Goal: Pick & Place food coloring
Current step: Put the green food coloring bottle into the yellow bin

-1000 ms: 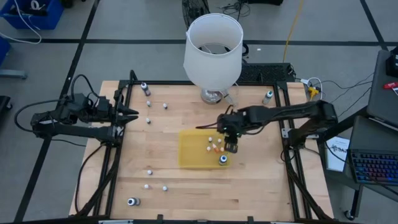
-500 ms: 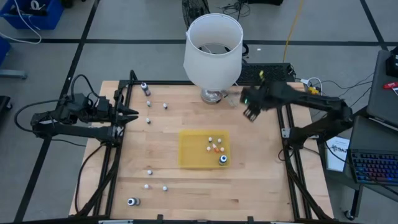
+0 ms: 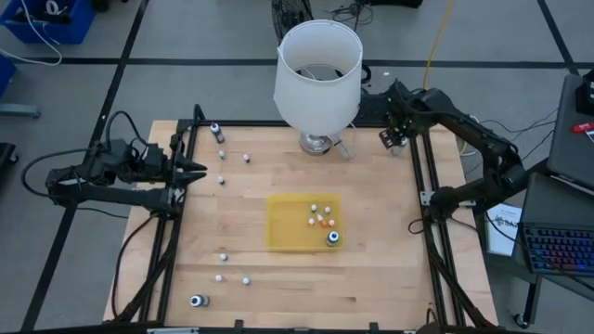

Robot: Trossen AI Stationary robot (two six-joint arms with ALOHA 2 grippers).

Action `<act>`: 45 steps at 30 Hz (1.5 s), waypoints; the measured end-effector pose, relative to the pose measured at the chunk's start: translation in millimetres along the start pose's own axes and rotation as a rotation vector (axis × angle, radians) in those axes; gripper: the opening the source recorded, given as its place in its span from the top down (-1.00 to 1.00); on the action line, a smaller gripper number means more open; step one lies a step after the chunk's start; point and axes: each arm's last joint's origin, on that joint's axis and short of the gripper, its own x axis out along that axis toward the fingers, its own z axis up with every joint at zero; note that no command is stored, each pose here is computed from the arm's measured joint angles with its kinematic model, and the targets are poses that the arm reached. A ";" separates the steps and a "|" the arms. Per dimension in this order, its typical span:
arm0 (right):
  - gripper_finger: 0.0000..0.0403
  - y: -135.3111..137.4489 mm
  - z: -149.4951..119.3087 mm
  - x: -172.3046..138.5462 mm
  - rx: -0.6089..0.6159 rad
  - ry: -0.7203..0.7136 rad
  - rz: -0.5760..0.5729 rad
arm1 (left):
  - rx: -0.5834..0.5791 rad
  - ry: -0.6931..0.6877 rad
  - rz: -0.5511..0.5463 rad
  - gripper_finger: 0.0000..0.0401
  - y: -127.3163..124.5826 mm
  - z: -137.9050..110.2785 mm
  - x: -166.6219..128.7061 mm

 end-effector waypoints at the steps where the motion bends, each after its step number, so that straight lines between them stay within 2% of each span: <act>1: -0.29 -2.7 0.8 4.4 0.009 -0.002 0.009 | 0.000 0.000 0.001 0.67 0.0 -0.1 0.0; 6: -0.28 -13.9 -1.3 34.5 0.043 0.020 0.018 | 0.000 0.000 0.001 0.67 0.0 0.0 0.0; 11: -0.27 -11.8 -4.1 59.7 0.046 -0.008 0.053 | 0.000 0.000 0.000 0.67 0.0 0.0 0.0; 16: -0.27 -11.7 -5.9 72.7 0.052 -0.042 0.036 | 0.000 0.000 0.000 0.67 0.0 0.0 0.0; 24: -0.27 -11.1 -3.7 74.2 0.090 -0.071 0.034 | 0.000 -0.001 0.000 0.67 0.0 0.1 -0.1; 35: -0.27 -9.7 -8.2 74.1 0.077 -0.028 0.049 | 0.000 0.000 0.000 0.67 0.0 0.0 0.0; 45: -0.27 -10.2 -8.0 71.6 0.117 -0.021 0.053 | 0.000 0.000 0.000 0.67 0.0 -0.1 0.1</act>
